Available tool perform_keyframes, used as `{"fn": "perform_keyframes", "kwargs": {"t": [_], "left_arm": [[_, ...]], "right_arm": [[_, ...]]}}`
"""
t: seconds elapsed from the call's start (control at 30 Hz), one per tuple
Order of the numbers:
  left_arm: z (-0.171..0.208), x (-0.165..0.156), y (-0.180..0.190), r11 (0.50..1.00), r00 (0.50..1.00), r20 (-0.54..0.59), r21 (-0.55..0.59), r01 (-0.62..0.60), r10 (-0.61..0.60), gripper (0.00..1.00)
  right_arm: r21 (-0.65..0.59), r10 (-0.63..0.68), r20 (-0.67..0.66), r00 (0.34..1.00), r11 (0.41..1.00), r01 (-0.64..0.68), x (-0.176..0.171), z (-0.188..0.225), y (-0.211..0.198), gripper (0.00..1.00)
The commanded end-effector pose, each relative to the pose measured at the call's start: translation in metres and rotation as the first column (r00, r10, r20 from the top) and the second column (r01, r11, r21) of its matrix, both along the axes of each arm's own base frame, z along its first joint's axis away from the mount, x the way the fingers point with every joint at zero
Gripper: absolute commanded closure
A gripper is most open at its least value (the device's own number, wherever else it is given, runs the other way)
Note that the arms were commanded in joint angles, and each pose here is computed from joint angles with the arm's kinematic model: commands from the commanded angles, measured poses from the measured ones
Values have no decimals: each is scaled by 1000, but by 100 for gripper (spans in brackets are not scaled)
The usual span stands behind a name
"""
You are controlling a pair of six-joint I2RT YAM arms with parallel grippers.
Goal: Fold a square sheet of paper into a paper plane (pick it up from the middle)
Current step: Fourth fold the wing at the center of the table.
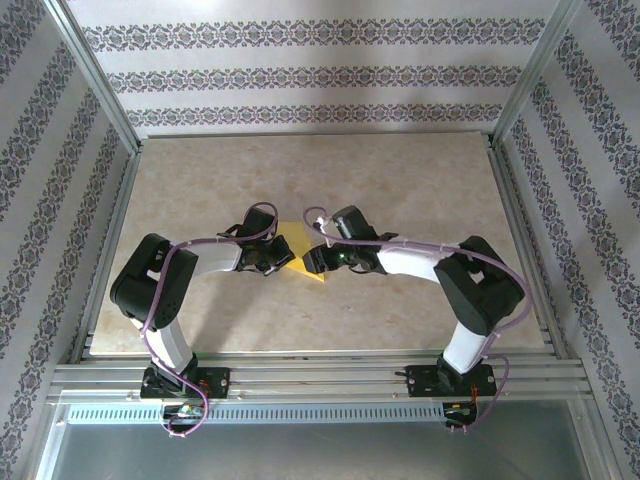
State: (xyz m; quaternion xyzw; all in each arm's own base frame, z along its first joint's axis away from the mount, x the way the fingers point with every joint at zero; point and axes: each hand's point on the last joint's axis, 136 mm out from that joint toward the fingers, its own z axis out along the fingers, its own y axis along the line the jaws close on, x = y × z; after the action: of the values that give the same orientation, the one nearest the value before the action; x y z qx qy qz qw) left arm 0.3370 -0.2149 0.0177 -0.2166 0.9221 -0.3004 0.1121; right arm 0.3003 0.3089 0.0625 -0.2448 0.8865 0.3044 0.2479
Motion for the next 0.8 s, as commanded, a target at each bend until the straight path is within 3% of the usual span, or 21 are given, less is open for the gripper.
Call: {"fn": "perform_keyframes", "kwargs": {"t": [0.0,0.1,0.23,0.43,0.77], "left_arm": [[-20,-14,12,998,995,-97,57,-26,31,88],[-20,-15,13,998,994,-103,60,-29,35,88],[-20,-16,14,997,993,-115,66,-31,38,87],[-19,-17,13,998,992,-120,59,-31,38,87],[-20,-18,12,998,991,-125,54,-32,38,87]], "right_arm": [[-109,-36,235,971,992,63,18,7,-14,37],[-185,28,364,931,982,43,14,4,-11,37],[-191,135,490,861,981,-45,1,7,7,43],[-278,210,531,821,958,-65,4,-9,17,49],[-322,270,547,792,942,-99,12,-23,31,66]]}}
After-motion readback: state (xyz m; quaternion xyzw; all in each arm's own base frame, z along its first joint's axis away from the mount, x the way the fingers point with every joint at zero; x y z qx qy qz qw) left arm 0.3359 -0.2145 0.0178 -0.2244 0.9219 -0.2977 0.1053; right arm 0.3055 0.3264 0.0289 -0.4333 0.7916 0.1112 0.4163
